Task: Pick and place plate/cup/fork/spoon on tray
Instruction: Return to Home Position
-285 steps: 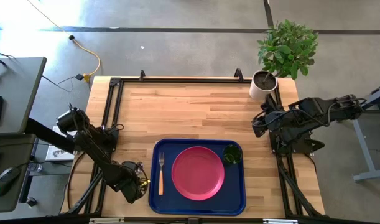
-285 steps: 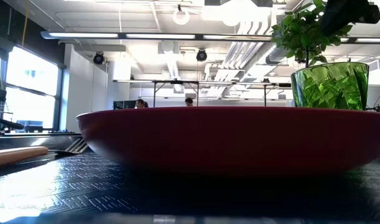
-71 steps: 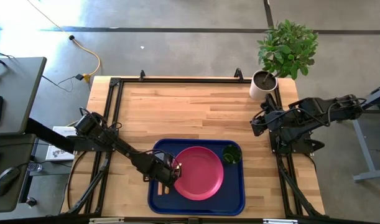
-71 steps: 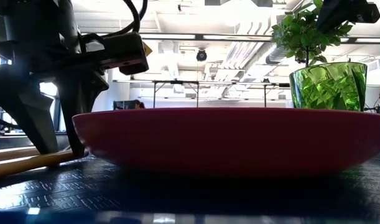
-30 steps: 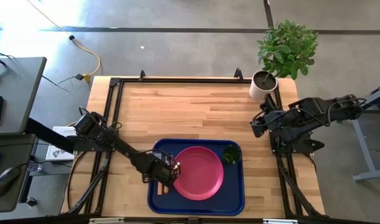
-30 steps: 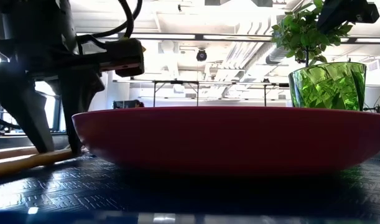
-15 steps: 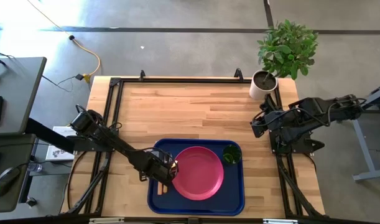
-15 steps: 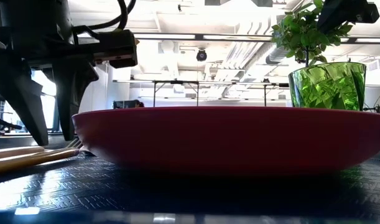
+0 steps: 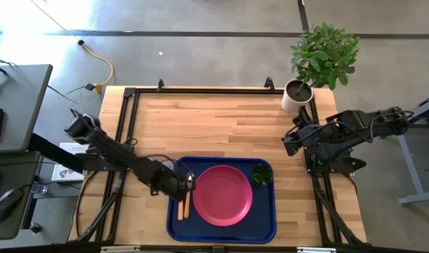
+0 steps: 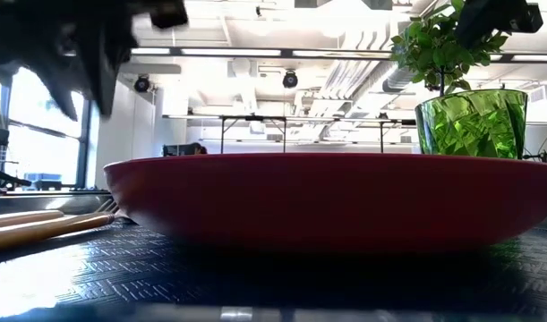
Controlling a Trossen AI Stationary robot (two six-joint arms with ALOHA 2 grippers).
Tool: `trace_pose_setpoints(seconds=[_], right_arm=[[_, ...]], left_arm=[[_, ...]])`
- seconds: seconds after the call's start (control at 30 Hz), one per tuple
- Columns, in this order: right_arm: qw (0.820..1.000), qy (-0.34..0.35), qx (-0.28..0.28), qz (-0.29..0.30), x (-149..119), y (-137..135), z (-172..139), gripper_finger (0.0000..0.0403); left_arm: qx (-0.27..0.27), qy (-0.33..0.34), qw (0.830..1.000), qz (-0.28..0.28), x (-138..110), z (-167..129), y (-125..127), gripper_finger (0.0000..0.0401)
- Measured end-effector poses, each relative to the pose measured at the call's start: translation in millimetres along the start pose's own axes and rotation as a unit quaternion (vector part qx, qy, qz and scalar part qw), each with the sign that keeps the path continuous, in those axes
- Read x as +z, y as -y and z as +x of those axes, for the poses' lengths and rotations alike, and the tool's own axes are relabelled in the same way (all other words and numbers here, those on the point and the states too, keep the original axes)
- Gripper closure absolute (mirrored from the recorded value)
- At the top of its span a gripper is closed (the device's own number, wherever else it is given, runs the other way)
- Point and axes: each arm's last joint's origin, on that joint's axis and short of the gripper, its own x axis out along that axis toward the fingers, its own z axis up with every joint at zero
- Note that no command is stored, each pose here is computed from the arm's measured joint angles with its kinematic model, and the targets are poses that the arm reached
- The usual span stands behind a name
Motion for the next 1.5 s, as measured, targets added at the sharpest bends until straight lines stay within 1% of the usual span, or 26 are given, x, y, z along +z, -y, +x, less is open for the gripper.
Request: trace_pose_setpoints(seconds=[0.13, 0.27, 0.37, 0.47, 0.6, 0.7, 0.77, 0.87, 1.03, 1.1, 1.2, 1.27, 1.37, 1.43, 1.5], right_arm=[[1.0, 0.001, 0.009, -0.006, 1, -2, 0, 0.0324], [1.0, 0.001, 0.022, -0.02, 1, -4, 0, 0.0324], [0.999, 0.005, 0.029, -0.028, 2, -5, 0, 0.0324], [0.998, 0.014, 0.044, -0.033, 4, -9, 0, 0.0324], [0.997, 0.028, 0.073, -0.022, 7, -14, -2, 0.0324], [0.994, 0.043, 0.099, -0.01, 10, -18, -3, 0.0324], [0.992, 0.056, 0.115, -0.002, 12, -22, -4, 0.0324], [0.987, 0.086, 0.132, 0.013, 16, -26, -6, 0.0324], [0.977, 0.138, 0.156, 0.035, 23, -33, -10, 0.0324], [0.973, 0.161, 0.163, 0.033, 26, -36, -11, 0.0324], [0.966, 0.193, 0.168, 0.025, 30, -39, -13, 0.0324], [0.962, 0.212, 0.173, 0.026, 32, -41, -15, 0.0324], [0.955, 0.234, 0.18, 0.036, 36, -43, -18, 0.0324], [0.951, 0.243, 0.186, 0.043, 37, -45, -19, 0.0324], [0.95, 0.245, 0.187, 0.045, 37, -45, -19, 0.0324]], left_arm=[[-0.06, 0.001, 0.997, 0.055, 13, -30, 4, 0.0311], [-0.127, 0.024, 0.985, 0.118, 32, -63, 8, 0.0311], [-0.176, 0.054, 0.968, 0.169, 47, -86, 9, 0.0311], [-0.215, 0.085, 0.948, 0.218, 62, -107, 7, 0.0311], [-0.255, 0.125, 0.923, 0.261, 80, -133, 2, 0.0311], [-0.286, 0.156, 0.896, 0.301, 91, -152, -3, 0.0311], [-0.295, 0.177, 0.876, 0.337, 97, -162, -8, 0.0311], [-0.303, 0.208, 0.844, 0.392, 105, -175, -17, 0.0311], [-0.318, 0.236, 0.782, 0.482, 113, -194, -32, 0.0311], [-0.324, 0.245, 0.758, 0.51, 115, -199, -39, 0.0311], [-0.324, 0.251, 0.733, 0.543, 119, -198, -52, 0.0311], [-0.321, 0.253, 0.727, 0.552, 122, -190, -62, 0.0311], [-0.329, 0.256, 0.72, 0.554, 125, -170, -76, 0.0311], [-0.355, 0.255, 0.708, 0.554, 127, -157, -84, 0.0311], [-0.39, 0.254, 0.688, 0.557, 127, -143, -92, 0.0311]])
